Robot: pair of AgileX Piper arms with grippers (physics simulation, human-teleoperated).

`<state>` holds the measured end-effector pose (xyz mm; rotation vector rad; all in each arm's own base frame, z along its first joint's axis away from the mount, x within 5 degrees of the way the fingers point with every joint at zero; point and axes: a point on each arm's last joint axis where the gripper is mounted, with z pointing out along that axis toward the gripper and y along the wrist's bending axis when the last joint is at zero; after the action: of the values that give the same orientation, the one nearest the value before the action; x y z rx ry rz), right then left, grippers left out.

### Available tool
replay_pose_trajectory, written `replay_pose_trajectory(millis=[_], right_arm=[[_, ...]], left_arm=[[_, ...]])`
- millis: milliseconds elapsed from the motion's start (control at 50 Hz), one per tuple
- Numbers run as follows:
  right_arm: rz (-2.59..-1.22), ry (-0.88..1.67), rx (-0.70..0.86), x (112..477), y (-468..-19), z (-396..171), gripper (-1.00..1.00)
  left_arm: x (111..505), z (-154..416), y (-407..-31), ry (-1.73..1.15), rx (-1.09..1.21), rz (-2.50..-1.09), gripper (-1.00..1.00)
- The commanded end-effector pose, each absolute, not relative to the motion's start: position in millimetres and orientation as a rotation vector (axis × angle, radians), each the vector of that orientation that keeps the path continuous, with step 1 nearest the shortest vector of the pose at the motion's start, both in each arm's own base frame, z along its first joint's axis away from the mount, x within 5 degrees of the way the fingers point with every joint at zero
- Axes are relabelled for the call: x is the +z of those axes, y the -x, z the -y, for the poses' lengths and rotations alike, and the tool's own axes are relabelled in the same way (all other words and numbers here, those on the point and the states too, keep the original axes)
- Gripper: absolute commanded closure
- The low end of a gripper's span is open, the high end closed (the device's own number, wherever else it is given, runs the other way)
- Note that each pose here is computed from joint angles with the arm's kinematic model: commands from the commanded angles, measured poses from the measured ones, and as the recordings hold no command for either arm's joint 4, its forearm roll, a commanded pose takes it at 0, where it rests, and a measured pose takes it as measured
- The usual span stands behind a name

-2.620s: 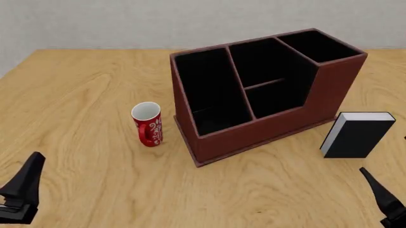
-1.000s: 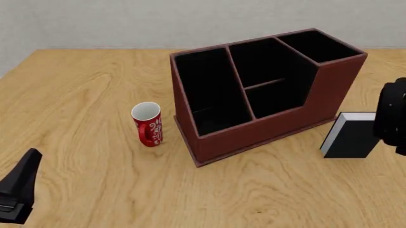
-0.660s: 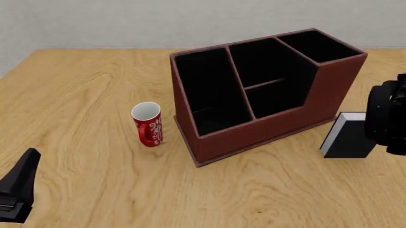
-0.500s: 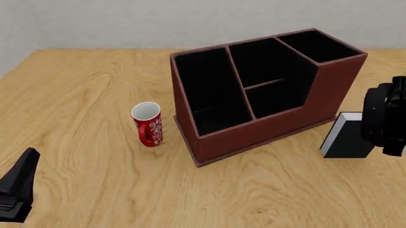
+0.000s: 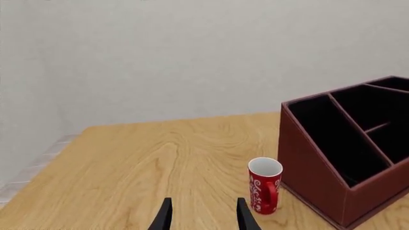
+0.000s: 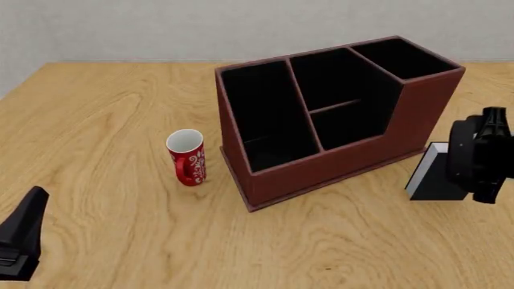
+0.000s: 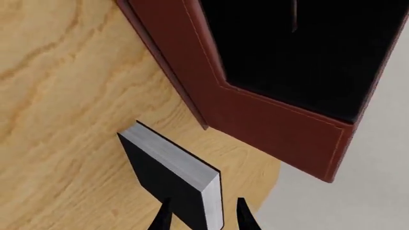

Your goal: Pick up the book and place it in the left compartment of the caddy.

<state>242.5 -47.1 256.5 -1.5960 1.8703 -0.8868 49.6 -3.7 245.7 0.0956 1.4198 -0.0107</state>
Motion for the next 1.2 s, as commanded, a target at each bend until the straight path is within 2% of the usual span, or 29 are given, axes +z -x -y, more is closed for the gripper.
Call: replay_pose_trajectory(millis=[20, 200, 500, 520, 840, 1200], right_arm=[[-1.889, 1.603, -0.864, 242.6, -246.6, 47.4, -1.0], [-1.911, 1.613, -0.832, 226.9, -253.1, 47.1, -1.0], [-1.941, 1.611, -0.81, 222.2, -250.3, 48.2, -1.0], [-1.939, 1.61, -0.814, 223.4, -249.8, 48.4, 1.0], [-1.946, 1.615, -0.801, 230.7, -234.4, 44.5, 1.0], [-1.933, 1.611, -0.834, 249.7, -191.2, 39.6, 1.0]], left_arm=[[248.0, 3.4, -49.1, -0.09, -0.01, -1.413, -1.0], [242.4, 3.3, -51.4, -0.085, -0.006, -1.416, -1.0], [242.0, 3.1, -52.1, -0.082, -0.003, -1.413, -1.0], [242.2, 3.2, -52.7, -0.082, -0.003, -1.413, -1.0], [241.9, 3.3, -51.3, -0.082, -0.011, -1.41, -1.0], [244.0, 4.4, -51.5, -0.102, -0.022, -1.404, -1.0]])
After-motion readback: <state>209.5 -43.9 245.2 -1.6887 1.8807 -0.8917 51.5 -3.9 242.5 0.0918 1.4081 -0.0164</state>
